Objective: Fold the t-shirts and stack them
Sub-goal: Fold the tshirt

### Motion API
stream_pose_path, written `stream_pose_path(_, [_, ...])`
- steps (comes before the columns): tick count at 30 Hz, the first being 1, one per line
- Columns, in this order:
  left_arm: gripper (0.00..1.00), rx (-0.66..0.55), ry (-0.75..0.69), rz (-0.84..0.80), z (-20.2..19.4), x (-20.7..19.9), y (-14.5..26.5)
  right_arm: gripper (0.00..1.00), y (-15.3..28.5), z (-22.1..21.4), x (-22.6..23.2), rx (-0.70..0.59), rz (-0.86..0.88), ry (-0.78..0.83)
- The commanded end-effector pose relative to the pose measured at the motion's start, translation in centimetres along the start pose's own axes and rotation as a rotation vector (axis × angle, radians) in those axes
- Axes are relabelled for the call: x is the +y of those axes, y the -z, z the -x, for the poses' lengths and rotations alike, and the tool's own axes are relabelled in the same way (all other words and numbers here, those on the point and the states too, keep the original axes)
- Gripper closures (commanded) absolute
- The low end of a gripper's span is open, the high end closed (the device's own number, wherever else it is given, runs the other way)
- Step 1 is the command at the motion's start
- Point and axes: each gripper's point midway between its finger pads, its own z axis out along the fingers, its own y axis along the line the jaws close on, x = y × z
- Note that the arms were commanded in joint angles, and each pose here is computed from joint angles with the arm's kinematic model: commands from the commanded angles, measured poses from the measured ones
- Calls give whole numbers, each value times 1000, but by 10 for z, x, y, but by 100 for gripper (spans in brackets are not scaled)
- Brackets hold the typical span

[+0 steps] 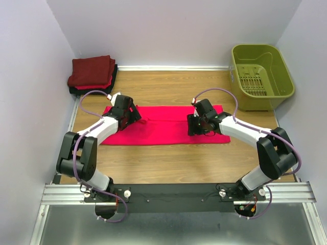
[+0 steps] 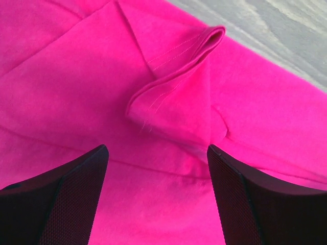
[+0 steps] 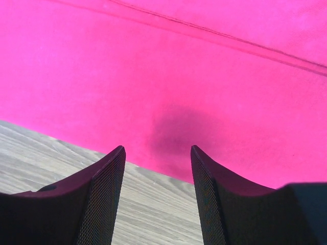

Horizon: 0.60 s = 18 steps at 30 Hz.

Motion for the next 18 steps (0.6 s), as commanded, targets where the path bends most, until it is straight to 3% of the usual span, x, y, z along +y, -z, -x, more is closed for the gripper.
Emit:
stream_pose_path(1, [16, -61, 8, -34, 21, -16, -11, 39, -1, -3, 3, 16, 16, 27])
stream_pose_path(11, [19, -38, -18, -56, 20, -35, -25, 39, 3, -6, 0, 9, 4, 26])
stream_pose_path(18, [20, -33, -57, -133, 20, -73, -26, 39, 5, -2, -1, -5, -5, 28])
